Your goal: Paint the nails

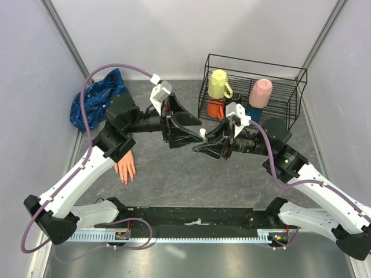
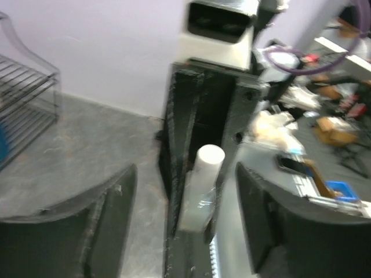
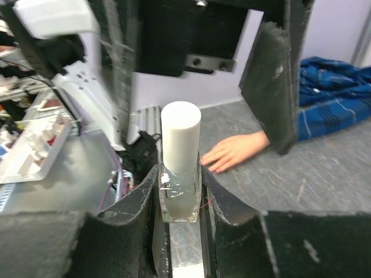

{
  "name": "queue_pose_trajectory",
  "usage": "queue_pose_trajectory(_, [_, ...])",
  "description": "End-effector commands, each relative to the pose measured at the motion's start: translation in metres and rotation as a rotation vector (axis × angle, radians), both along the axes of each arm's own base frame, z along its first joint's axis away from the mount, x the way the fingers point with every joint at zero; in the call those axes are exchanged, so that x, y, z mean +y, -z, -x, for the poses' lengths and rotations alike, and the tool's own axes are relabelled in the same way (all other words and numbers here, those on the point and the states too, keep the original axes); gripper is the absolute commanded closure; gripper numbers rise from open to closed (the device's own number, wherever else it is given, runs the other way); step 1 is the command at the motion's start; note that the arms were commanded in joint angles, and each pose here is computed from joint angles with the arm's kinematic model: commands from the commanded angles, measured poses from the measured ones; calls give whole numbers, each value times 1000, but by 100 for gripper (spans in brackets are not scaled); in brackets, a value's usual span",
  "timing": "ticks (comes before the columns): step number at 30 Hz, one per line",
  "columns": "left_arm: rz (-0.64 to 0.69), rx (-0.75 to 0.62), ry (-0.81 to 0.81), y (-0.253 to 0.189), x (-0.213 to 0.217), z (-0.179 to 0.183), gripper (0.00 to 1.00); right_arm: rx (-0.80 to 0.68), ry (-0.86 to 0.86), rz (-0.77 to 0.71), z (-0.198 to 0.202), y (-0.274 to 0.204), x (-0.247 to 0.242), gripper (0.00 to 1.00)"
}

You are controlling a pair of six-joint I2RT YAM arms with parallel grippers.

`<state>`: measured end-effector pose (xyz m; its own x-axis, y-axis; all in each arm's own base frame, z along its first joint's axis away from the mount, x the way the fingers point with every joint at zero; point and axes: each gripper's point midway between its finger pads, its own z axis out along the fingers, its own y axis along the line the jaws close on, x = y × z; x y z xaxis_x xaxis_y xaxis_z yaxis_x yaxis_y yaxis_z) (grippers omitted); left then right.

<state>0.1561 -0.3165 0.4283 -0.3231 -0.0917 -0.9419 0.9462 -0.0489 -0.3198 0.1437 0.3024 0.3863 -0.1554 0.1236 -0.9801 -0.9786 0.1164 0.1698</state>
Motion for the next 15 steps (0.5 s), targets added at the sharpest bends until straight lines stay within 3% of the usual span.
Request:
queue_pose_trajectory(1, [-33,25,-277,-1,22,-25,7,-91,107,9,-16,-16,-7,100])
queue_pose_trajectory(4, [-1,42,-408,-11,38,-34,2,-89,196,48,-33,-14,-10,100])
queue_pose_trajectory(7, [43,81,-493,-20,48,-38,6,-88,254,72,-44,-15,-13,100])
queue_pose_trajectory(9, [61,86,-513,-25,49,-39,17,-96,268,67,-46,-19,-14,100])
queue_pose_trajectory(15, [69,2,-607,-33,36,-41,39,-84,304,65,-56,-24,-12,100])
